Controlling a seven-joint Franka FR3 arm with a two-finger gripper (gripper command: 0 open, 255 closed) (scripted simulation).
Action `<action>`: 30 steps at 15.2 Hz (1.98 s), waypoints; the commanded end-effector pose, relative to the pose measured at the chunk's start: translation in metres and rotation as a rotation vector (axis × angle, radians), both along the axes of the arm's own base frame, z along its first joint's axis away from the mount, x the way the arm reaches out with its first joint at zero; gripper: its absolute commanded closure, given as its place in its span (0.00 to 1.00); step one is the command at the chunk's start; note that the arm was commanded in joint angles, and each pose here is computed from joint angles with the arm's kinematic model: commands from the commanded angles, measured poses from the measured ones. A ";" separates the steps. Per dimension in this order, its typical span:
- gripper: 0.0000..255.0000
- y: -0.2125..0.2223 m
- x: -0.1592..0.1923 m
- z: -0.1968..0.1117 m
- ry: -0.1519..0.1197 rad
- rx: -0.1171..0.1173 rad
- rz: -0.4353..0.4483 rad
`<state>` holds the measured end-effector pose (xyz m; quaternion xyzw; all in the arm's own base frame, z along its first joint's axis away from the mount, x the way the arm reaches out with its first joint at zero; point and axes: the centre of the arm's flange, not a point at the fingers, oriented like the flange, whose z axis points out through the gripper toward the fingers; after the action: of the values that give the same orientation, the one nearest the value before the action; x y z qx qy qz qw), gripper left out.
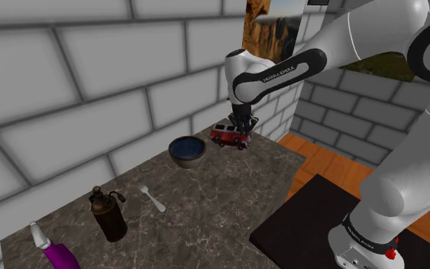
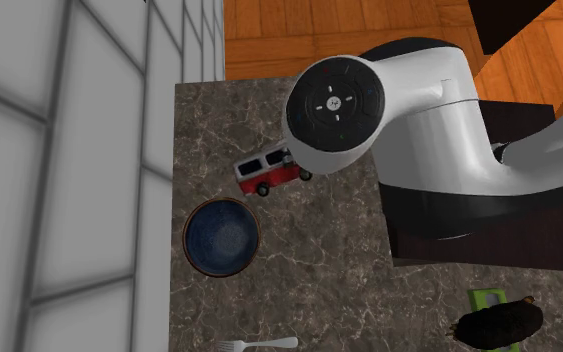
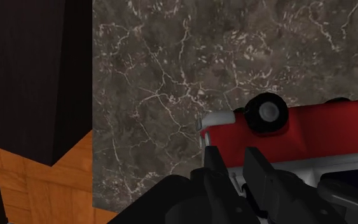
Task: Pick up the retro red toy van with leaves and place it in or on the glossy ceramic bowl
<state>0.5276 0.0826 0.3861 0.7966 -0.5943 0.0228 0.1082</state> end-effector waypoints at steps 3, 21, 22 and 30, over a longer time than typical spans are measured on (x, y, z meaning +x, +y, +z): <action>1.00 0.034 0.019 0.008 -0.002 0.000 0.000; 1.00 0.210 0.111 0.009 -0.002 0.000 0.000; 1.00 0.210 0.111 0.004 -0.002 0.000 0.000; 1.00 0.210 0.111 -0.038 -0.002 0.000 0.000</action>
<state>0.6321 0.2887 0.3628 0.7921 -0.5941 0.0176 0.1389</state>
